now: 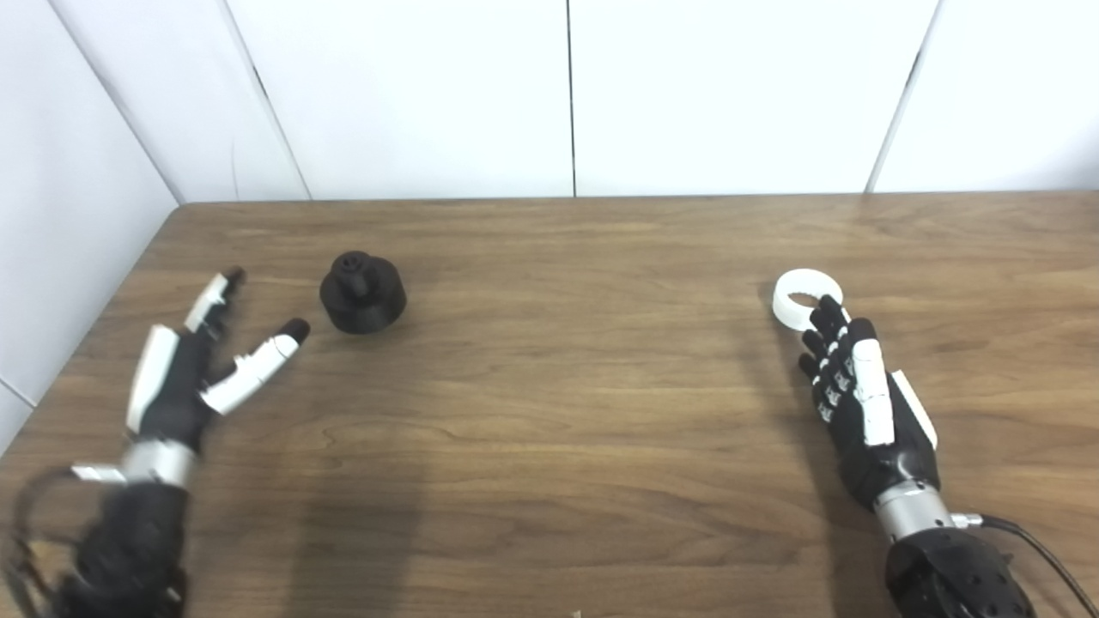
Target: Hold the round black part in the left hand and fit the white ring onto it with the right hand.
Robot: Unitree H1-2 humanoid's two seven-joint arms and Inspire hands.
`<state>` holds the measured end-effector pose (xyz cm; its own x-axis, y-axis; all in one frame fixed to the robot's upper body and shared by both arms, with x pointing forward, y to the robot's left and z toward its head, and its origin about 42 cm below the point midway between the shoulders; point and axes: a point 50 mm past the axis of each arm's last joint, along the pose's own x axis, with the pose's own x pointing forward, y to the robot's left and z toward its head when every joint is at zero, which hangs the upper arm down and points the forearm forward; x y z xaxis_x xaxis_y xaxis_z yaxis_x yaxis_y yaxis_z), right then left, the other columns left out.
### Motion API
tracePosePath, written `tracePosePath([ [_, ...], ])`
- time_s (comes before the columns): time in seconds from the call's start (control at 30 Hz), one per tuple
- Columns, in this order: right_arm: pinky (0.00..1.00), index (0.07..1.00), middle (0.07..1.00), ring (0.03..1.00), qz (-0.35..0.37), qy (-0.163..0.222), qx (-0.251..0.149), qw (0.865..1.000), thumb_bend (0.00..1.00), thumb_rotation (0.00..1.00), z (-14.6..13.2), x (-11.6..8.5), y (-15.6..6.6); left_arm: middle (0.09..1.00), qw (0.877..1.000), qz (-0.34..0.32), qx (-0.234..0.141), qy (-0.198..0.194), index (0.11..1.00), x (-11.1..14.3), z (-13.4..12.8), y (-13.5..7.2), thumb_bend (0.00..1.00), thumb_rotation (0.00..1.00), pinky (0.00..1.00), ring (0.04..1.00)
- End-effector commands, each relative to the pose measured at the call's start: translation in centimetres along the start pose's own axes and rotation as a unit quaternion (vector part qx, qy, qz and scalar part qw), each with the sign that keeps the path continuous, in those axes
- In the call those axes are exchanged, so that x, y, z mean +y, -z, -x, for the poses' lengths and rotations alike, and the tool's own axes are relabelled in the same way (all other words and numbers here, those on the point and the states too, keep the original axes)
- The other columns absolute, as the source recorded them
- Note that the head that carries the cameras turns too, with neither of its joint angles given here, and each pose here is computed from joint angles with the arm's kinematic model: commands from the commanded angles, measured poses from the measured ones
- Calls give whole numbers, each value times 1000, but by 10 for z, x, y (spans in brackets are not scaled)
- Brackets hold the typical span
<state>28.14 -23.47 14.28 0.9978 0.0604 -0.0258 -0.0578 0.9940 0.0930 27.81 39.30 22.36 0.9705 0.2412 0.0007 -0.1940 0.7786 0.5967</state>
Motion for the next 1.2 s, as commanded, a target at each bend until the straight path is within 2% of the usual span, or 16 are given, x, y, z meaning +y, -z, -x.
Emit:
tracePosePath([
  [0.0,1000,988,1000,1000,-5,-11,-42,999,514,1000,-9,5,-16,1000,997,-68,-33,-15,986,22,-13,-24,910,382,938,1000],
  [0.13,1000,979,1000,1000,-3,-12,-39,999,520,1000,-10,8,-15,1000,987,-153,-37,-15,993,43,-33,-40,959,366,916,1000],
  [0.27,1000,978,1000,1000,-1,-9,-36,999,514,1000,-10,8,-16,1000,980,-197,-32,-5,992,52,-48,-46,970,335,931,1000],
  [0.37,1000,979,1000,1000,3,-12,-38,999,517,1000,-11,7,-16,1000,973,-231,-19,18,991,54,-67,-50,966,329,946,1000],
  [0.57,1000,981,1000,1000,4,-14,-38,999,525,1000,-10,8,-17,1000,968,-245,-4,50,975,46,-96,-52,972,311,950,1000],
  [0.73,1000,978,1000,1000,8,-12,-39,999,529,1000,-10,6,-18,1000,969,-229,14,89,957,31,-106,-51,945,318,933,1000],
  [0.87,1000,976,1000,1000,7,-10,-40,999,538,1000,-9,4,-18,1000,966,-224,28,124,924,20,-117,-44,965,334,941,1000],
  [1.03,1000,970,1000,1000,10,-7,-42,999,544,1000,-9,2,-19,983,962,-228,34,145,901,11,-123,-41,1000,367,941,1000],
  [1.17,1000,970,1000,1000,10,-8,-42,999,548,1000,-8,2,-19,996,957,-234,39,165,891,2,-129,-41,990,353,971,1000],
])
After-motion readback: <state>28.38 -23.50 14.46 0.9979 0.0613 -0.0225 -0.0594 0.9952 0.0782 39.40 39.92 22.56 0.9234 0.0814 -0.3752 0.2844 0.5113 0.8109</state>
